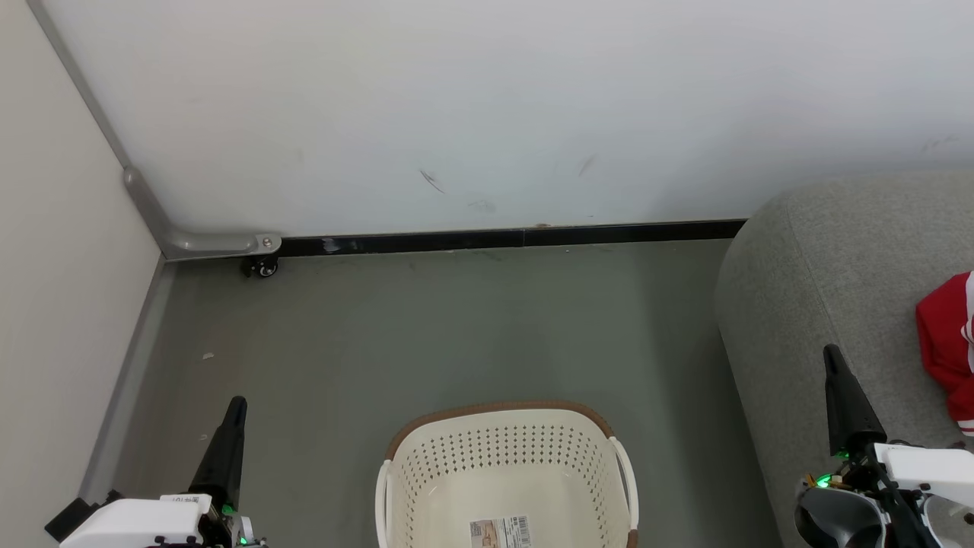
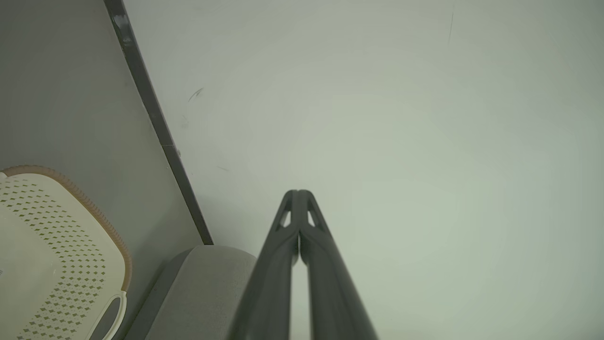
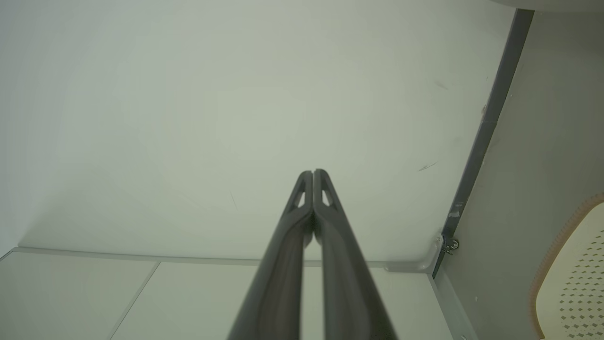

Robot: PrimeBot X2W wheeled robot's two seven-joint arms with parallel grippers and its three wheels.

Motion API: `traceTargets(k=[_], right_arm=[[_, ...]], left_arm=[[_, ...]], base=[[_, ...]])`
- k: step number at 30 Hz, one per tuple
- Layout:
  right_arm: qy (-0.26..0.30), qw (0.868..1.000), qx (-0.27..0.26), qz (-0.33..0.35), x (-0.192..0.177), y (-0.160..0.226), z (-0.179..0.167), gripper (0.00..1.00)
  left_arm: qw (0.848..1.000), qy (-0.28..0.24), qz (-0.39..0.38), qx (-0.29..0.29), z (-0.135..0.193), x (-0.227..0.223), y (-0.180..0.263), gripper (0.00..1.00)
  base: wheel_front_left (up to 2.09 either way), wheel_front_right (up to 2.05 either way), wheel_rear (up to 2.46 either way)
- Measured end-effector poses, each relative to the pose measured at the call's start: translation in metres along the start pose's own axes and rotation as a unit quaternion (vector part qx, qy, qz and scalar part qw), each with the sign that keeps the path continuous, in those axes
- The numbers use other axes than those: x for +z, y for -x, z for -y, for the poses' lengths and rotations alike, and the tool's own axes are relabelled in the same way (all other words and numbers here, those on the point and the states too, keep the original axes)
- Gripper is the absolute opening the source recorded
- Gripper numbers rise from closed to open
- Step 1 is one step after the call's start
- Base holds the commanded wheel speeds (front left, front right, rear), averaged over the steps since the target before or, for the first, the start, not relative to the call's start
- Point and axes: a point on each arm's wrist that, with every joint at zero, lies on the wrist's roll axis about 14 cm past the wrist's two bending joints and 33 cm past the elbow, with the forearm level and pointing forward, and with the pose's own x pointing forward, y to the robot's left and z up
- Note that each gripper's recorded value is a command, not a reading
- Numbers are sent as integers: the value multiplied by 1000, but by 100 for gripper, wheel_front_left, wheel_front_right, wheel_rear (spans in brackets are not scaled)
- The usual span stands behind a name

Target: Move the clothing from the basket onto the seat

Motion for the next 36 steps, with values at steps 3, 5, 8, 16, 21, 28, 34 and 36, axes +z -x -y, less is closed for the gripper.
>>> traceTargets(k=[3, 5, 8, 16, 21, 28, 34, 36], right_arm=[[0, 1000, 0, 0, 0, 0, 0, 0], [0, 1000, 0, 0, 0, 0, 0, 0], [0, 1000, 2, 0, 0, -1, -1, 0], [0, 1000, 4, 0, 0, -2, -3, 0], [0, 1000, 4, 0, 0, -2, -3, 0], [0, 1000, 4, 1, 0, -2, -3, 0], [-1, 1000, 4, 1, 0, -2, -3, 0], [-1, 1000, 4, 1, 0, -2, -3, 0]], left_arm=[[1000, 0, 0, 0, 0, 0, 0, 0], [1000, 0, 0, 0, 0, 0, 0, 0], [1000, 0, 0, 0, 0, 0, 0, 0], [1000, 1, 0, 1, -1, 0, 0, 0], [1000, 1, 0, 1, -1, 0, 0, 0], [1000, 1, 0, 1, -1, 0, 0, 0], [1000, 1, 0, 2, -1, 0, 0, 0], [1000, 1, 1, 2, -1, 0, 0, 0]], base=[[0, 0, 0], [0, 0, 0], [0, 0, 0], [0, 0, 0], [0, 0, 0], [0, 0, 0], [0, 0, 0], [0, 0, 0]])
